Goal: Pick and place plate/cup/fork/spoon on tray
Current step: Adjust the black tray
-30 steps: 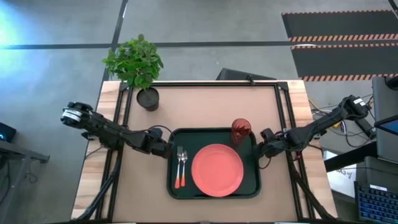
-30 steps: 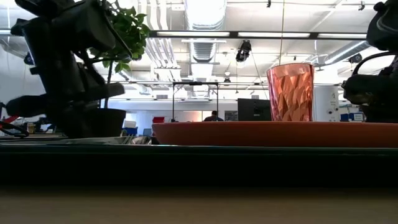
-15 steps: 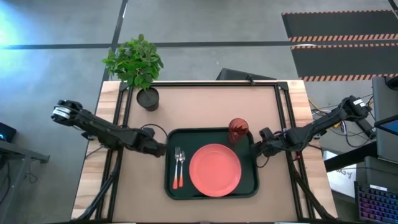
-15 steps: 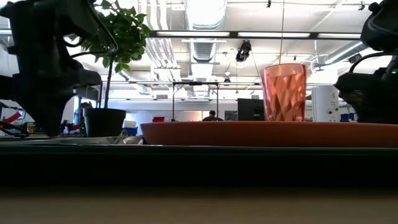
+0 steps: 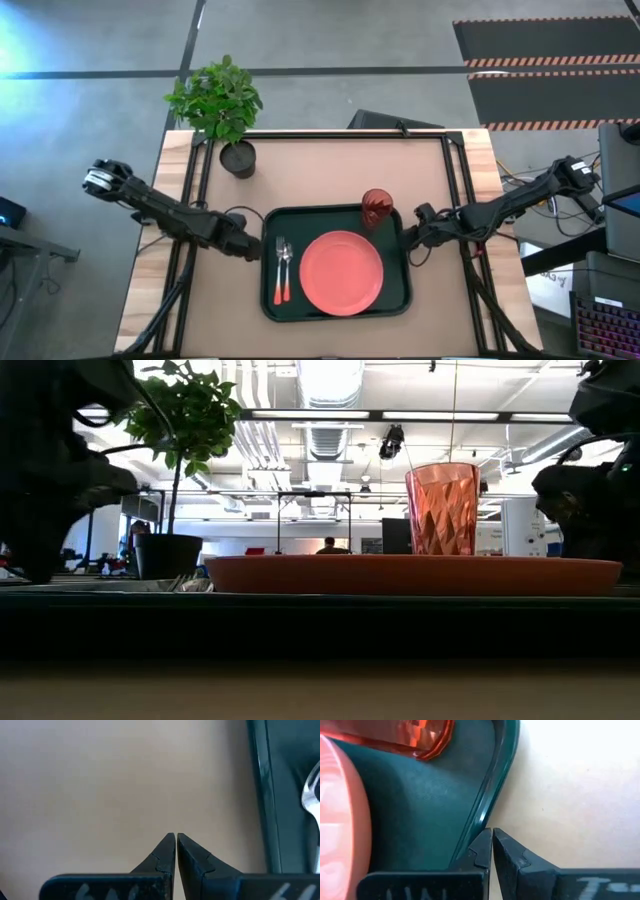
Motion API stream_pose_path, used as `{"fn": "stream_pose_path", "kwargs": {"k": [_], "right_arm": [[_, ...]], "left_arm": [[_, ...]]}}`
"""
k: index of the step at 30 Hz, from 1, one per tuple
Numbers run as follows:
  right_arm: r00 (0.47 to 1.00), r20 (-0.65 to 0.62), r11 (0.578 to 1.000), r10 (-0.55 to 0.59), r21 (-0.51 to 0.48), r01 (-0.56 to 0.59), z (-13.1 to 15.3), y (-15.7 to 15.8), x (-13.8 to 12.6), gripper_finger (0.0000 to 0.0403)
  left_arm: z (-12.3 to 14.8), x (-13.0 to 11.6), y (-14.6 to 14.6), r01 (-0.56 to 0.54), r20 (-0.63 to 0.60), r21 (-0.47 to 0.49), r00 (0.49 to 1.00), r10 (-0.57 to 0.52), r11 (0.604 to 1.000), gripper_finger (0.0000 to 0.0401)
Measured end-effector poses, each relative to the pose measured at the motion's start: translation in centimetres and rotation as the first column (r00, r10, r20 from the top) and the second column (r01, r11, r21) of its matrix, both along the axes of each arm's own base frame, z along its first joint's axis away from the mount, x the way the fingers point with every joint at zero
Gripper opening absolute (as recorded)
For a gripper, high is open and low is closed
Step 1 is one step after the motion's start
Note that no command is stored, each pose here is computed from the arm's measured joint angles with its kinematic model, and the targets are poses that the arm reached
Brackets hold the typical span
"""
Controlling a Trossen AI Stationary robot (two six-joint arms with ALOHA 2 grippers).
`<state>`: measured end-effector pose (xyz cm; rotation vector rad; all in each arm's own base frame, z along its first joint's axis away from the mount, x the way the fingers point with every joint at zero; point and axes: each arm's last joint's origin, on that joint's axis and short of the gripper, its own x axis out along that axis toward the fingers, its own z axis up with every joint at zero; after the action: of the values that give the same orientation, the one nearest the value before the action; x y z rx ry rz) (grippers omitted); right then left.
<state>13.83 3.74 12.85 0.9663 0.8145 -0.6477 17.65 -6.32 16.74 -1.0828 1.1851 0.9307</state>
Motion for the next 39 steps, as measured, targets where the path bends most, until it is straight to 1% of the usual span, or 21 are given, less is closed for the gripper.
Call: {"fn": "stream_pose_path", "kwargs": {"k": [4,7,9,12,16,19,22,25,26,34,39], "right_arm": [[0.999,0.03,1.0,0.015,0.001,-0.015,0.4,0.0,-0.1,0.0008],[0.998,0.061,1.0,0.03,-0.004,-0.03,0.8,0.0,-0.1,0.0008],[0.996,0.083,0.999,0.033,-0.026,-0.031,1.1,-0.1,-0.1,0.0008],[0.992,0.12,0.998,0.035,-0.054,-0.029,1.7,-0.2,-0.2,0.0008],[0.986,0.157,0.996,0.05,-0.084,-0.038,3.3,-0.3,-0.1,0.0008],[0.987,0.146,0.993,0.061,-0.106,-0.045,4.5,-0.3,-0.2,0.0008],[0.99,0.127,0.989,0.067,-0.14,-0.049,5.9,-0.4,-0.3,0.0008],[0.991,0.116,0.984,0.072,-0.172,-0.052,7.2,-0.5,-0.3,0.0008],[0.99,0.119,0.982,0.08,-0.178,-0.058,7.6,-0.5,-0.2,0.0008],[0.972,0.177,0.969,0.155,-0.218,-0.115,10.9,-0.3,0.3,0.0008],[0.957,0.208,0.958,0.201,-0.243,-0.149,12.7,-0.2,0.5,0.0008]], "left_arm": [[-0.4,-0.4,-1.1,-0.057,0.021,-0.01,0.998,0.057,0.998,0.0],[-0.9,-0.2,-1.6,-0.107,0.114,0.012,0.988,0.105,0.994,0.0],[-1.7,0.2,-1.7,-0.129,0.167,0.019,0.978,0.124,0.991,0.0],[-3.1,0.6,-1.8,-0.132,0.18,0.024,0.976,0.126,0.991,0.0],[-4.1,0.8,-1.9,-0.133,0.147,0.051,0.981,0.124,0.99,0.0],[-4.1,1.0,-1.9,-0.145,0.173,0.068,0.976,0.132,0.987,0.0],[-3.5,1.4,-1.7,-0.174,0.243,0.09,0.959,0.148,0.981,0.0],[-3.4,1.6,-1.2,-0.212,0.284,0.139,0.944,0.166,0.967,0.0],[-3.4,1.6,-1.0,-0.222,0.288,0.159,0.942,0.17,0.962,0.0],[-3.4,1.7,-0.3,-0.244,0.301,0.199,0.937,0.177,0.949,0.0],[-3.3,2.1,0.2,-0.24,0.312,0.205,0.935,0.169,0.949,0.0]]}}
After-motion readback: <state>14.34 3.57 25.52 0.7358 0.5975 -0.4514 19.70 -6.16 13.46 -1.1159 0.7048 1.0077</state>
